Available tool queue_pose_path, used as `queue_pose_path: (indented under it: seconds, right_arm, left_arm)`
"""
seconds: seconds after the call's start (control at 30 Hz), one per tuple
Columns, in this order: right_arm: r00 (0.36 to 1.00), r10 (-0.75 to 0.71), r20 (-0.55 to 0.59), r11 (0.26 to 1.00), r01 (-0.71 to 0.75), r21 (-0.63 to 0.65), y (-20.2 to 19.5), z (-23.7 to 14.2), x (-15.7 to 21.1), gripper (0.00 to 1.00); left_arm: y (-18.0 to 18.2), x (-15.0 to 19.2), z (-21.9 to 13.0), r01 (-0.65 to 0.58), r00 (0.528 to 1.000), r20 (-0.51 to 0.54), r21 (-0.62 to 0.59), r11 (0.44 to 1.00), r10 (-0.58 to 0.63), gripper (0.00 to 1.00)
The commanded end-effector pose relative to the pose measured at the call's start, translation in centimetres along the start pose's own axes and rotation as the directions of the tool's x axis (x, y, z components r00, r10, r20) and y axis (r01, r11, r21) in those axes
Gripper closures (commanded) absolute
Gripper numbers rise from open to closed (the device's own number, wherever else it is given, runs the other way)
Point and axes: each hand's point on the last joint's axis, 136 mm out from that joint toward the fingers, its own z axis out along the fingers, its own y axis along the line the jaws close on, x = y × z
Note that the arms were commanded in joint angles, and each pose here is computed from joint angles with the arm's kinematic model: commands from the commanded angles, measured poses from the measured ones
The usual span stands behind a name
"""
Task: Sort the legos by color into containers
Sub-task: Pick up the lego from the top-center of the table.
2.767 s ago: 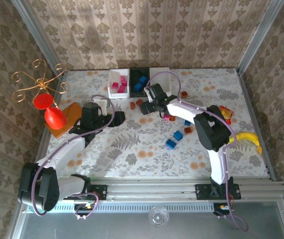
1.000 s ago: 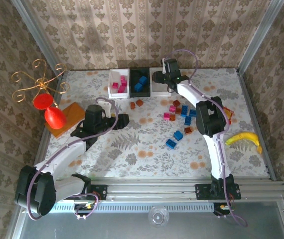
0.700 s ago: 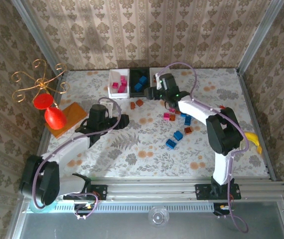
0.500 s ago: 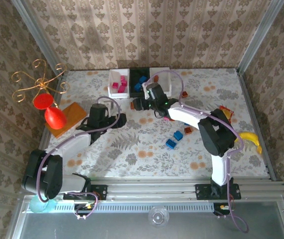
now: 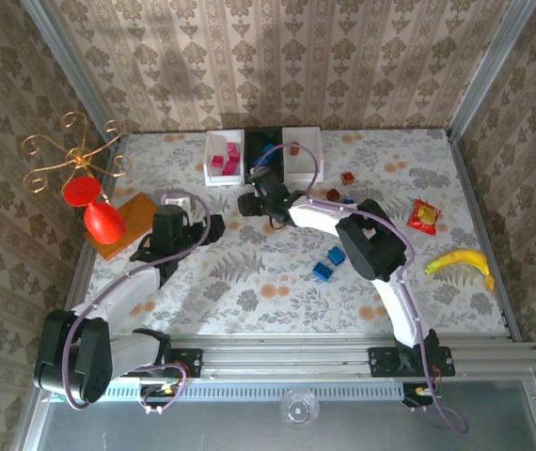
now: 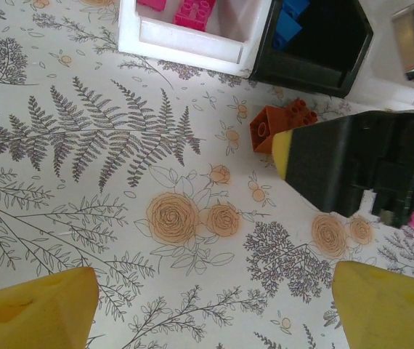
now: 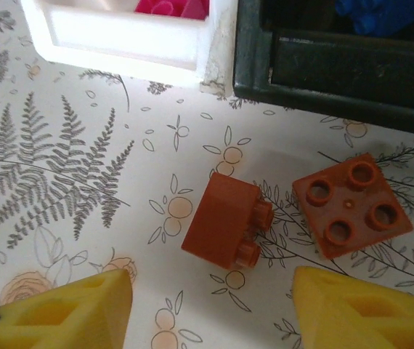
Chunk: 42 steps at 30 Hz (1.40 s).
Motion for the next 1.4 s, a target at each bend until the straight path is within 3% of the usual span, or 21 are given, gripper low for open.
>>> queue_pose_path:
  seconds: [0.0,0.47,0.87,1.0,1.13,1.37]
  right_arm:
    - [0.999,0.030,-0.022,1.000,-0.030,0.009,0.2,1.0,0.0,0.42]
    - [0.984,0.122,-0.126,0.985,-0.106,0.134,-1.2,3.5,0.8,0.46]
    - [0.979,0.119,-0.167,0.990,-0.105,0.093,-0.6,4.1,0.7,0.68]
    - [0.987,0.084,-0.137,0.996,-0.087,-0.016,1.1,1.8,-0.6,0.73]
    - [0.997,0.066,-0.037,0.991,-0.070,-0.116,2.0,-3.5,-3.4,0.76]
    - [0.971,0.181,0.155,0.983,-0.173,-0.062,-5.6,-10.4,-8.2,0.76]
  left_arm:
    - [0.3,0.0,-0.4,0.009,1.000,0.015,0.003,1.000,-0.009,0.15]
    - [-0.3,-0.3,-0.8,0.016,0.999,0.030,0.043,0.999,-0.017,0.15]
    - [-0.6,-0.4,-1.0,0.015,0.999,0.033,0.058,0.998,-0.017,0.15]
    - [-0.6,-0.4,-1.0,0.016,0.999,0.033,0.059,0.998,-0.018,0.15]
    - [-0.9,-0.8,-1.2,0.016,0.999,0.040,0.070,0.997,-0.019,0.15]
    - [-2.5,-1.3,-1.4,0.020,0.998,0.049,0.135,0.991,-0.026,0.16]
